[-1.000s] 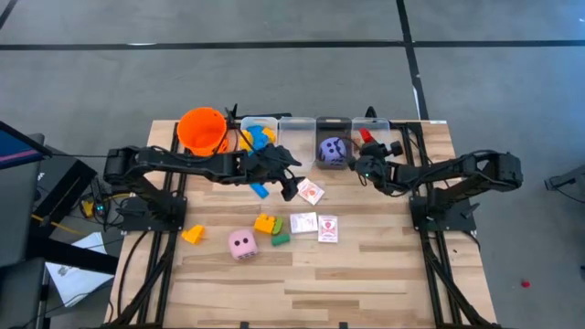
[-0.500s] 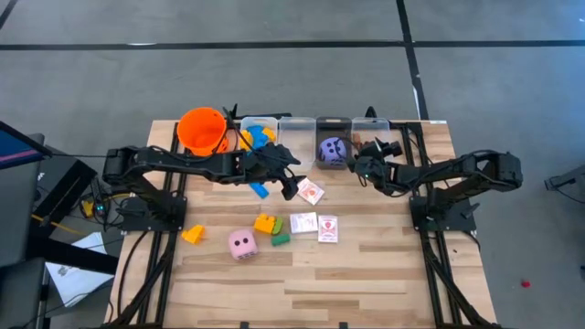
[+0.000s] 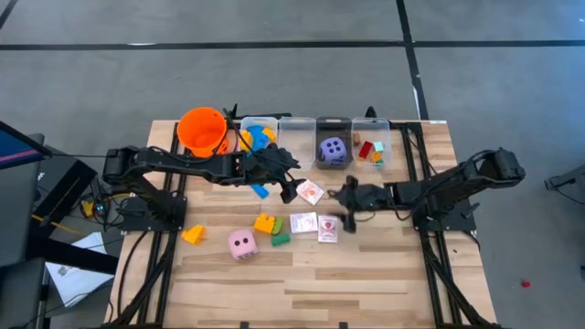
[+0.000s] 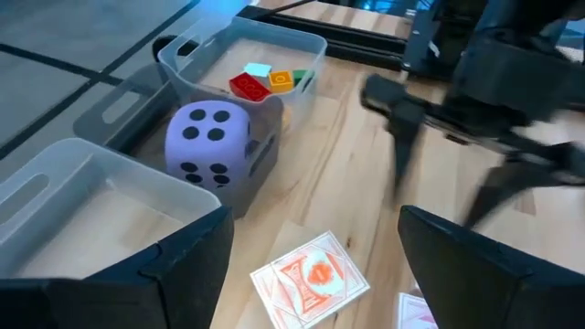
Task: Pick & Place Toys
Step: Put the small blue game piece into the right transparent bin
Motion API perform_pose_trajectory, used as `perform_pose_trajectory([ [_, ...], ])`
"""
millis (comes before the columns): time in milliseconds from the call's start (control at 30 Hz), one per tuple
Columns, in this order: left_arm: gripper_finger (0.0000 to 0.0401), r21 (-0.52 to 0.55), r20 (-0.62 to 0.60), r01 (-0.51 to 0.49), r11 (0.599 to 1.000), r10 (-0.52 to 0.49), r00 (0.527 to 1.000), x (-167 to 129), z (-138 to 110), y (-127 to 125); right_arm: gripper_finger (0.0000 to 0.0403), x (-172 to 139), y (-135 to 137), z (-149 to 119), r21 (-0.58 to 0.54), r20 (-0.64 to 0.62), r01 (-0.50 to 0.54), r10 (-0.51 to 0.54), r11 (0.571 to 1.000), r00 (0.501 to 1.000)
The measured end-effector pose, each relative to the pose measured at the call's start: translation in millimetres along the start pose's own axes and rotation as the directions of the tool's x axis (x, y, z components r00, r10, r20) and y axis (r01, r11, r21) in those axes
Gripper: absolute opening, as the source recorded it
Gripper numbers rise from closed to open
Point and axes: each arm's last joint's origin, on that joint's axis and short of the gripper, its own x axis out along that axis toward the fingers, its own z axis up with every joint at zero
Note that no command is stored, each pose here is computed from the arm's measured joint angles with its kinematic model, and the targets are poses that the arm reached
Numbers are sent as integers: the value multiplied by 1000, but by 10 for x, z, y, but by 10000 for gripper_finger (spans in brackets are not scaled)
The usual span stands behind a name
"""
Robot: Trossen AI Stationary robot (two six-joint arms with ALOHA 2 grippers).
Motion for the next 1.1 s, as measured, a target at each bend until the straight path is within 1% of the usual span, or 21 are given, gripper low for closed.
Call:
perform_pose_trajectory([
  [33,302,2,0,3,1000,-3,1000,-2,-1,-9,265,-9,61,-8,2,-5,-51,51,999,999],
  [100,301,-5,0,10,1000,-10,1000,-10,-5,-36,265,-28,162,-28,3,-20,-107,107,994,994],
  [233,301,-20,0,26,999,-26,1000,-28,-14,-98,265,-62,295,-75,-34,-53,-157,155,987,987],
  [333,301,-43,-1,48,998,-49,999,-54,-29,-181,265,-76,337,-113,-50,-86,-170,165,984,983],
  [467,301,-86,-3,83,993,-84,996,-97,-53,-311,265,-74,313,-139,-54,-110,-133,127,990,986],
  [533,301,-115,-7,98,989,-99,995,-100,-77,-378,265,-67,283,-131,-51,-100,-91,85,995,991],
  [633,299,-116,-20,112,987,-115,993,-120,-110,-451,265,-54,237,-100,-40,-69,-35,32,999,997],
  [700,293,-86,-51,112,990,-117,992,-126,-151,-486,265,-47,209,-81,-28,-52,-18,17,999,998],
  [800,276,-48,-133,99,994,-105,986,-142,-245,-504,265,-39,179,-59,-15,-35,-8,7,1000,999],
  [900,256,-6,-255,78,997,-77,964,-178,-372,-498,265,-36,169,-56,-12,-33,-4,4,1000,999],
  [933,250,25,-303,73,997,-62,951,-195,-422,-492,265,-37,170,-56,-12,-33,-4,4,1000,999],
  [1000,240,127,-391,80,989,-24,920,-231,-513,-463,265,-37,170,-57,-13,-33,-5,4,1000,999],
  [1067,233,231,-467,86,969,33,884,-267,-593,-415,265,-37,170,-56,-13,-33,-5,4,1000,999],
  [1100,231,273,-484,87,958,59,873,-274,-611,-390,265,-37,170,-56,-14,-33,-5,4,1000,999],
])
